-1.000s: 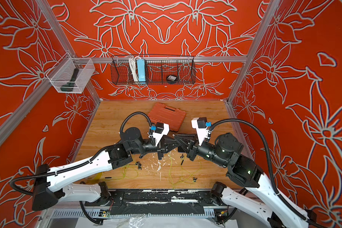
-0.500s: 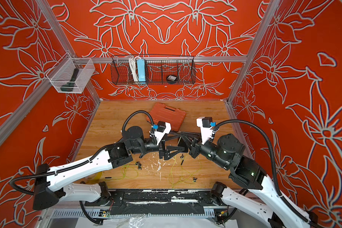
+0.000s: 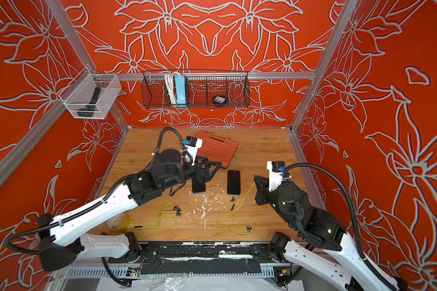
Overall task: Plug wired earphones into phones
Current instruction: Pick up the wired earphone from the center of the board, then pick up the phone at the center of the board.
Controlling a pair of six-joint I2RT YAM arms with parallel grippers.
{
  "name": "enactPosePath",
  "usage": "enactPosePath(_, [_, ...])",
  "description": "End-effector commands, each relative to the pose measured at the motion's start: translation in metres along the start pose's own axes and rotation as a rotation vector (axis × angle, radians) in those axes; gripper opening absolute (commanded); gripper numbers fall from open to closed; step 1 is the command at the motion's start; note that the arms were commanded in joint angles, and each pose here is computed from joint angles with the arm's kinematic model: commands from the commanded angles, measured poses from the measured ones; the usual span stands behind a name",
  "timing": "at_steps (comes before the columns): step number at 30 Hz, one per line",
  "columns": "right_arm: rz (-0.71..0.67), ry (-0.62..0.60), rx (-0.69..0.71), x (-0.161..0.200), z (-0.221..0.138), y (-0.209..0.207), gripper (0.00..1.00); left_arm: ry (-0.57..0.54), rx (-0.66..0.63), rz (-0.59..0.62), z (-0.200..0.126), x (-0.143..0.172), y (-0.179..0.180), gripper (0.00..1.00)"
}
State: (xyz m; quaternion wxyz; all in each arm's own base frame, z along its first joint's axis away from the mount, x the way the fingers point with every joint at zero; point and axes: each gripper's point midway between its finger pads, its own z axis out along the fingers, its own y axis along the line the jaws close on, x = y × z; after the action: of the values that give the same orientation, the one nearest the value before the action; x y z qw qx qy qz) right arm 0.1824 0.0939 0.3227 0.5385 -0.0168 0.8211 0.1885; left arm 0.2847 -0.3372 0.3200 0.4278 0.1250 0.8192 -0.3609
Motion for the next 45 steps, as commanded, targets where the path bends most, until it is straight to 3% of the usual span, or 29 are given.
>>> enactPosePath(1, [0.015,0.026,0.095,0.016,-0.008,-0.027,0.04,0.201,-0.197,-0.155,0.041,0.050,0.038,0.83])
enactPosePath(5, [0.033,0.030,0.116,0.026,-0.012,-0.038,0.04,0.389,-0.386,-0.222,0.091,0.088,0.061,0.85])
enactPosePath(9, [0.049,0.029,0.126,0.033,-0.014,-0.044,0.04,0.518,-0.549,-0.192,0.131,0.118,0.074,0.84])
enactPosePath(15, [0.058,0.040,0.146,0.043,-0.015,-0.052,0.04,0.650,-0.641,-0.204,0.177,0.165,0.090,0.83])
enactPosePath(21, [0.062,0.043,0.132,0.048,-0.014,-0.052,0.05,0.659,-0.631,-0.214,0.194,0.180,0.095,0.84])
enactPosePath(45, [0.065,0.100,0.084,0.064,-0.002,-0.040,0.05,0.702,-0.693,-0.182,0.212,0.218,0.125,0.84])
